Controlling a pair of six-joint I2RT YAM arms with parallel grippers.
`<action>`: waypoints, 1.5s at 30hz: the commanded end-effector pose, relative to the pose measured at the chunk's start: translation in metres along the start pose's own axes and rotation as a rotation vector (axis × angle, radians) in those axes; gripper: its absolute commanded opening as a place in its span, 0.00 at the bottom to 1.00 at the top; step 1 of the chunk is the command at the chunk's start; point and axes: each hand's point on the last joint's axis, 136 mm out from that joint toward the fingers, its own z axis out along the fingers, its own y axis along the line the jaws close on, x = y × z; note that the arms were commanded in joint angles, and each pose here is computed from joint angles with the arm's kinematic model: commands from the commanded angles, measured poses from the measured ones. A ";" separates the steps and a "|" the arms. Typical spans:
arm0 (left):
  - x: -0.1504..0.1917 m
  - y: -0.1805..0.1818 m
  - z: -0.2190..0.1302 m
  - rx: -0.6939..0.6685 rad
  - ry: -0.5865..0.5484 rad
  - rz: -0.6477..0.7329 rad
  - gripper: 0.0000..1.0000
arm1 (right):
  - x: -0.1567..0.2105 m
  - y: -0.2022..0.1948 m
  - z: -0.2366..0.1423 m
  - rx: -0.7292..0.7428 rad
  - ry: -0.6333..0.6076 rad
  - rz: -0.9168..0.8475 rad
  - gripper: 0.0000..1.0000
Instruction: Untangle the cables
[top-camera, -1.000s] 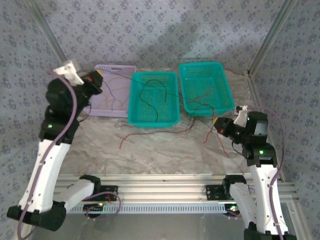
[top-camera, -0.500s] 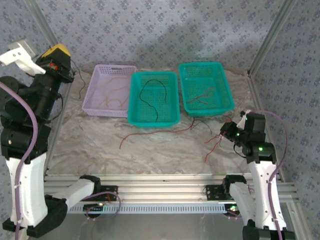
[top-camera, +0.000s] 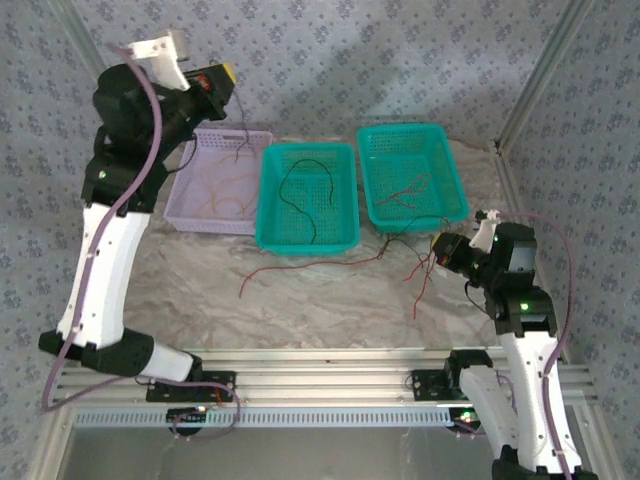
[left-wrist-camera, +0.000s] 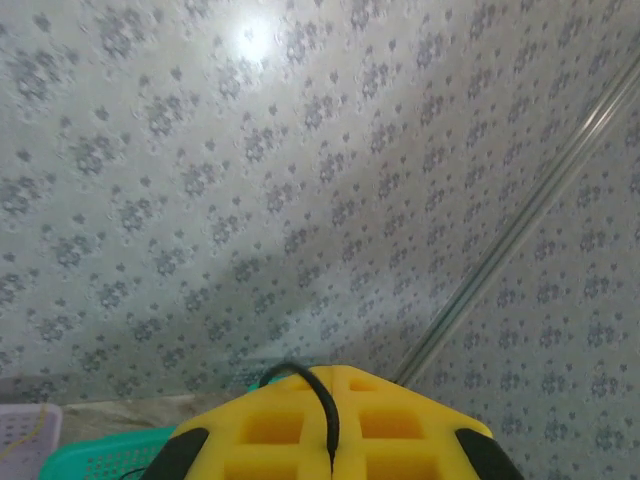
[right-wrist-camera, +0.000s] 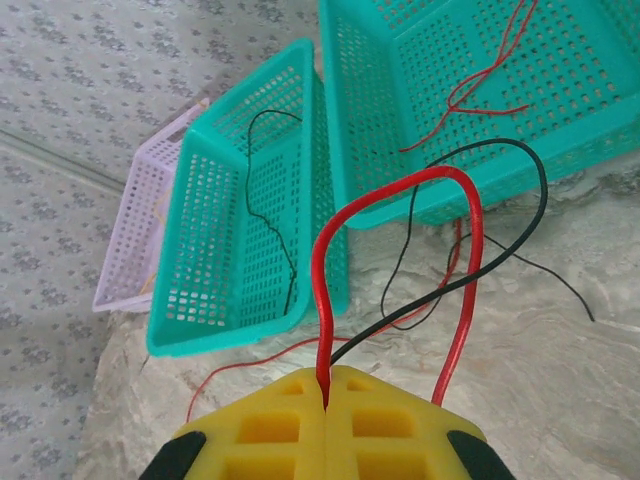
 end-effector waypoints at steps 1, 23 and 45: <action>0.003 -0.010 0.014 0.037 0.010 0.033 0.00 | -0.006 0.021 -0.011 -0.076 -0.022 -0.042 0.00; 0.257 0.010 0.118 0.063 0.494 -0.006 0.56 | 0.008 0.068 -0.009 -0.349 0.051 -0.092 0.00; 0.346 -0.112 -0.010 0.617 0.668 -0.192 1.00 | 0.009 0.153 -0.067 -0.769 0.088 -0.178 0.00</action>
